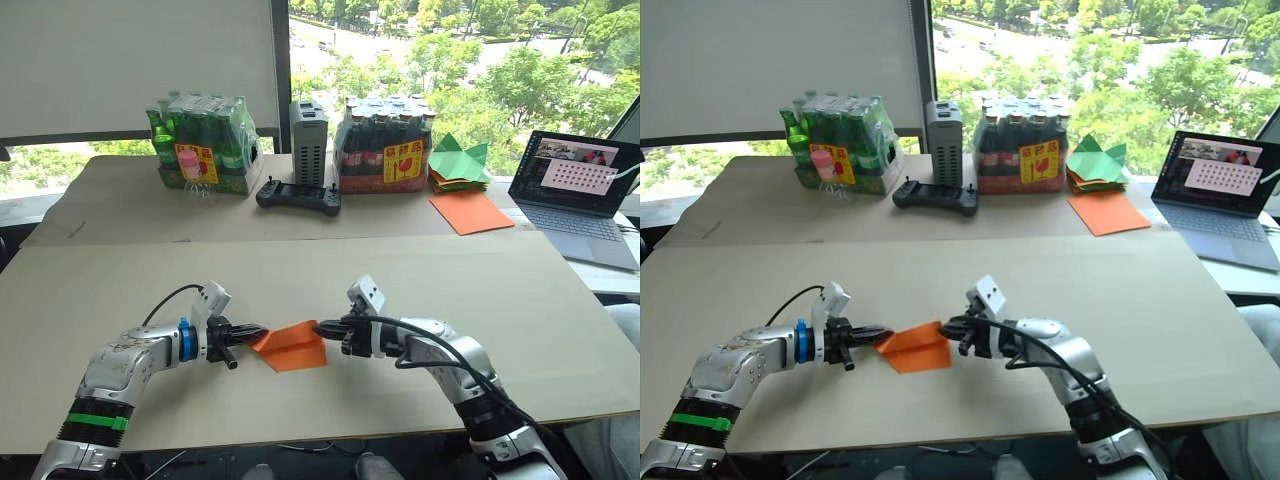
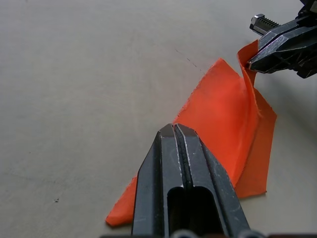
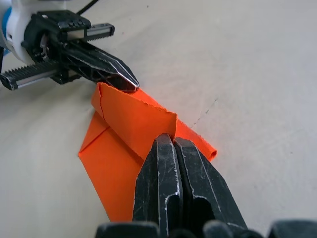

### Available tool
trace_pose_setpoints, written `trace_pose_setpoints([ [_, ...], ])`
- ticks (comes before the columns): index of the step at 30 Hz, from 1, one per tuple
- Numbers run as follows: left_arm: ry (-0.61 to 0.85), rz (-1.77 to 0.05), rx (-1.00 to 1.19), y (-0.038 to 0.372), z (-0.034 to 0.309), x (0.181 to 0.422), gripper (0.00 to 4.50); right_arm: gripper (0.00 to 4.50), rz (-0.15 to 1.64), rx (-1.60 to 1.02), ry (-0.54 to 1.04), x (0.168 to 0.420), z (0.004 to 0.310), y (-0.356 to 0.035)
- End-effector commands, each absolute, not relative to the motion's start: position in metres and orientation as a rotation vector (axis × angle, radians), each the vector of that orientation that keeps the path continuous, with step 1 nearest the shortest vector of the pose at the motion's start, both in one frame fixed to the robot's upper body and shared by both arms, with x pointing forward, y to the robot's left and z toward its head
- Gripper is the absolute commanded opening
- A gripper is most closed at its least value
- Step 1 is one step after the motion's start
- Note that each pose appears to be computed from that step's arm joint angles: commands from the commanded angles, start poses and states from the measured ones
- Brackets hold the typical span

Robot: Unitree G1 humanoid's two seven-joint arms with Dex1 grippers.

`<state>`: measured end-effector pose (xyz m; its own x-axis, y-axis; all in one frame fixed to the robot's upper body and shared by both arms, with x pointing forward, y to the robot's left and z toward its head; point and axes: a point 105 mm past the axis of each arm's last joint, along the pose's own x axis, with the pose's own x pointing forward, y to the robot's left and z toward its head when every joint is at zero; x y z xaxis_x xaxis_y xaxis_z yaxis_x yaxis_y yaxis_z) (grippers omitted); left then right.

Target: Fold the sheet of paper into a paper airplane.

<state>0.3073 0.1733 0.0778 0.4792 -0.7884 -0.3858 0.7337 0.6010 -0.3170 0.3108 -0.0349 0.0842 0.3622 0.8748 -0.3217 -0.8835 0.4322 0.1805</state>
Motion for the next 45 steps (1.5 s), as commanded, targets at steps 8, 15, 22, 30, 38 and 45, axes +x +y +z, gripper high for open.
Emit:
trace_pose_setpoints([
  [8, 0.615, -0.878, -0.114, 0.179, 0.056, 0.297, 0.00, 0.02, 1.058, -0.079, 0.488, 0.317, 0.069, -0.044],
  [15, 0.612, -0.871, -0.119, 0.179, 0.057, 0.296, 0.00, 0.02, 0.938, -0.165, 0.621, 0.325, 0.046, -0.058],
  [22, 0.571, -0.832, -0.150, 0.182, 0.066, 0.303, 0.00, 0.02, 0.935, -0.249, 0.675, 0.319, 0.031, -0.061],
  [30, 0.410, -0.717, -0.307, 0.190, 0.110, 0.327, 0.00, 0.02, 0.950, -0.275, 0.677, 0.314, 0.027, -0.061],
  [38, 0.324, -0.864, -0.355, 0.156, 0.155, 0.311, 0.00, 0.02, 0.960, -0.287, 0.678, 0.312, 0.026, -0.062],
  [45, 0.431, -1.012, -0.157, 0.144, 0.124, 0.275, 0.00, 0.02, 0.968, -0.289, 0.674, 0.311, 0.026, -0.061],
])
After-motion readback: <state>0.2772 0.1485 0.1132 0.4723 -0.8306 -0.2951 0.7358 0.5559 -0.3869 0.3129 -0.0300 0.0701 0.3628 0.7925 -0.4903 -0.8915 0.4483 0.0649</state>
